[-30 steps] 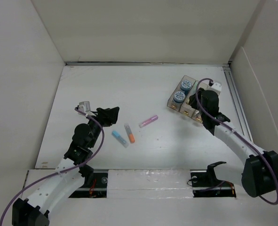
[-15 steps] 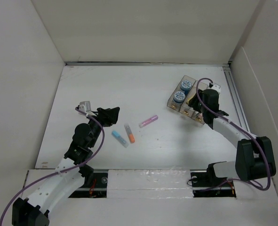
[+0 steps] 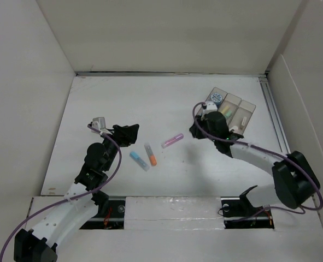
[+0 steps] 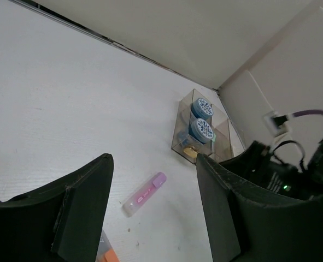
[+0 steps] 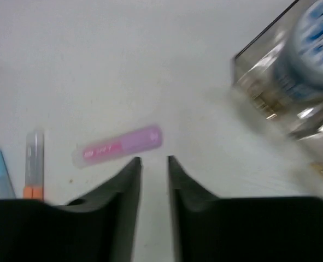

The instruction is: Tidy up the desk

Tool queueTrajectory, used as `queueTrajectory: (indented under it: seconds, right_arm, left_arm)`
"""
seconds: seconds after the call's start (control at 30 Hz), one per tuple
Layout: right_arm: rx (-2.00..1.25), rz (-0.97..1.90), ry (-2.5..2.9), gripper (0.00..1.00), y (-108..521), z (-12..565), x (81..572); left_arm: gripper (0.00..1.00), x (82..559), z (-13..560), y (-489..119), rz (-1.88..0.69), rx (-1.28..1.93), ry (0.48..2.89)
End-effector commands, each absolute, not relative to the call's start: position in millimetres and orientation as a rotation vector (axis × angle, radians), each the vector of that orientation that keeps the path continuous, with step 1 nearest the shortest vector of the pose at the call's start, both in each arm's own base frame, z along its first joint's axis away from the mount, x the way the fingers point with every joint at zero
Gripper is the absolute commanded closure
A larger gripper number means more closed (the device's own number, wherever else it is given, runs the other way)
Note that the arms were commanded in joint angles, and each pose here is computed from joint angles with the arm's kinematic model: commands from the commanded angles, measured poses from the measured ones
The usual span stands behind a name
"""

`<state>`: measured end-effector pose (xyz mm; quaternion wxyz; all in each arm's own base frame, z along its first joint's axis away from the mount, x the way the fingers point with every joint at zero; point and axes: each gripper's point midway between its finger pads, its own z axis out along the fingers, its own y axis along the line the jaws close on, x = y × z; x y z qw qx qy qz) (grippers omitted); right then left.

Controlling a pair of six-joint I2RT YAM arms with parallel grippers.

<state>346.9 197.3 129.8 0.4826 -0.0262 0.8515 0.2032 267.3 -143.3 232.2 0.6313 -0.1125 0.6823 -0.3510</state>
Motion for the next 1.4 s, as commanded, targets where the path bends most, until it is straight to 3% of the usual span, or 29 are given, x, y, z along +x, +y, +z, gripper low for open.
queueTrajectory:
  seconds: [0.0,0.07,0.17,0.27,1.03,1.17,1.23,1.27,1.37]
  right_arm:
    - [-0.295,0.483,2.148,0.60,233,104,335]
    - [-0.358,0.454,2.213,0.41,242,90,327]
    - [-0.419,0.369,2.285,0.23,245,74,325]
    - [-0.428,0.311,2.325,0.16,244,64,326]
    - [-0.687,0.248,2.321,0.12,309,30,367]
    - [-0.720,0.328,2.321,0.19,321,26,363]
    - [-0.713,0.336,2.321,0.35,321,25,361]
    - [-0.712,0.338,2.326,0.51,320,24,360]
    - [-0.700,0.360,2.366,0.74,316,17,342]
  left_arm:
    - [0.42,267,266,-144,-0.834,-0.241,1.470]
    - [0.42,267,266,-144,-0.832,-0.243,1.470]
    - [0.42,267,266,-144,-0.830,-0.241,1.475]
    - [0.42,267,266,-143,-0.828,-0.245,1.469]
    - [0.42,267,267,-140,-0.816,-0.249,1.465]
    - [0.42,267,267,-140,-0.814,-0.251,1.465]
    - [0.42,267,267,-140,-0.813,-0.253,1.464]
    - [0.42,267,267,-139,-0.812,-0.254,1.465]
    - [0.42,266,267,-138,-0.809,-0.259,1.460]
